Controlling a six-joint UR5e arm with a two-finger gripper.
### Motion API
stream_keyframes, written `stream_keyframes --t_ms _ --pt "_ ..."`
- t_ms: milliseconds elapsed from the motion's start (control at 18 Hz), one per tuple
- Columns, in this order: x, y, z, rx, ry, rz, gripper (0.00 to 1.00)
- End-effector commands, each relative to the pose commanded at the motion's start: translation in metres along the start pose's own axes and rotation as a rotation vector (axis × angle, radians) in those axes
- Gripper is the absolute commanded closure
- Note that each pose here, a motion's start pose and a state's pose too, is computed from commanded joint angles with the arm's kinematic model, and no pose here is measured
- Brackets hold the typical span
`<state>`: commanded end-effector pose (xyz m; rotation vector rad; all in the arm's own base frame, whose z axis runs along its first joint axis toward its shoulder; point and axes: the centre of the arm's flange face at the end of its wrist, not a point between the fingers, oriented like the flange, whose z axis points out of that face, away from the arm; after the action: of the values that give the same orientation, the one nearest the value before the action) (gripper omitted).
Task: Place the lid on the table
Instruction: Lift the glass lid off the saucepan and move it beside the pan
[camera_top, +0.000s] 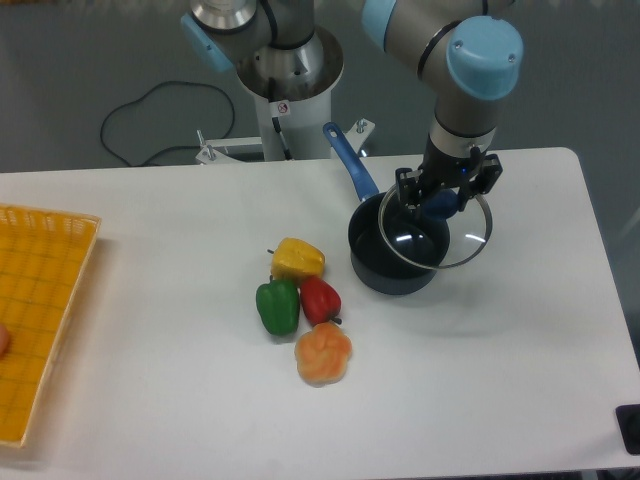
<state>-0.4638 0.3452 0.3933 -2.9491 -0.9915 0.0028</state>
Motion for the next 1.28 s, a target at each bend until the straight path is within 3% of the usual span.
stream_keyframes --t_ms 667,1278 --pt "-0.019 -0.041 0.013 0.002 0.010 0.005 0.55" --pt "-0.034 -0.072 0.047 -0.034 0.016 0.008 0.55"
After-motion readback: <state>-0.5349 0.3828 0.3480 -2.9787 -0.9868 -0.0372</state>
